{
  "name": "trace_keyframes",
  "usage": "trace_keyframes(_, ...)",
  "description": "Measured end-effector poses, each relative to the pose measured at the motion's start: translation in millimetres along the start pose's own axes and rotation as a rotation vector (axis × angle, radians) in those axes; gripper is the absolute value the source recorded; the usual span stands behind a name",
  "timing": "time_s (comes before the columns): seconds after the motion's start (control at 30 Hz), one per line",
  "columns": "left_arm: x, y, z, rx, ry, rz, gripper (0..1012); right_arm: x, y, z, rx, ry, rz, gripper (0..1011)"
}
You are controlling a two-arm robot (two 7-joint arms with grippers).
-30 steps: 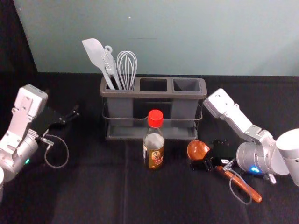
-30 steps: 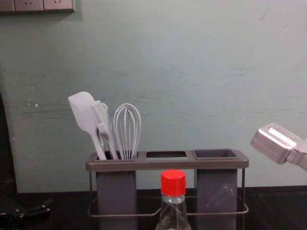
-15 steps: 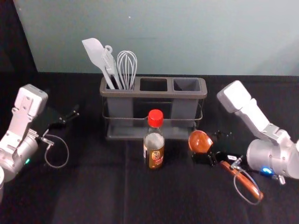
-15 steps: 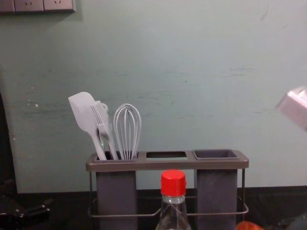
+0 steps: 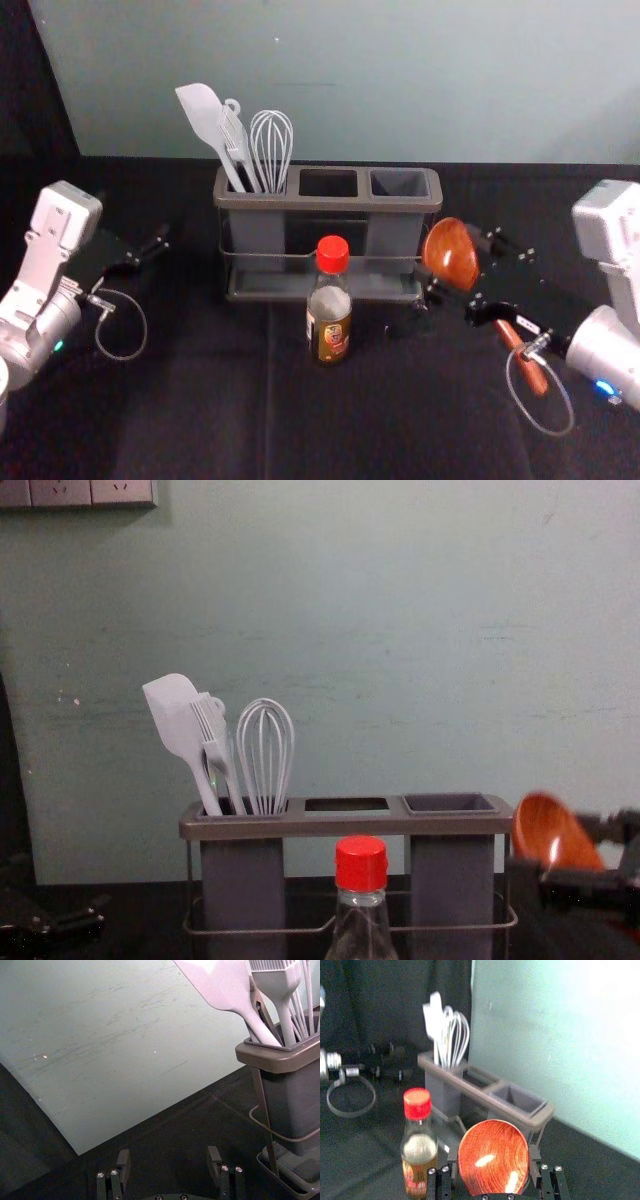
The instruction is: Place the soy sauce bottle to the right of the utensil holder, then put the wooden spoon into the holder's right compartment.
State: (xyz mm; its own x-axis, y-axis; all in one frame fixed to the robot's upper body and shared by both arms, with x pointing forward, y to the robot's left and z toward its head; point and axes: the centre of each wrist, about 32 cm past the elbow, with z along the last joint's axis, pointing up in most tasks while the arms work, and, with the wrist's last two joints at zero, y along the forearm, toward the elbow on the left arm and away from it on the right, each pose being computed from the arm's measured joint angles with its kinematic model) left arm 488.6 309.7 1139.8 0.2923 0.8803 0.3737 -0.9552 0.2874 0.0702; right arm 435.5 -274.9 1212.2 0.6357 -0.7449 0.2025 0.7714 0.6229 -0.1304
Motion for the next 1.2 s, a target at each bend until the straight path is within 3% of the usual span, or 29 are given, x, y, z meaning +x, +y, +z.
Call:
trace_keyframes(0.27,0.0,0.0,0.0,0.000,0.000,0.000,1005,-8.2,-6.6,-14.7,0.221,-0.032,-0.044,837)
trace_keyframes(0.33,0.0,0.0,0.0,0.000,0.000,0.000,1005,-9.1,-5.9,-16.0,0.239,-0.035,-0.046,837)
trace_keyframes(1.2,0.0,0.0,0.0,0.000,0.000,0.000,1005,-9.8,-4.9,-16.9,0.244,-0.039,-0.046,838)
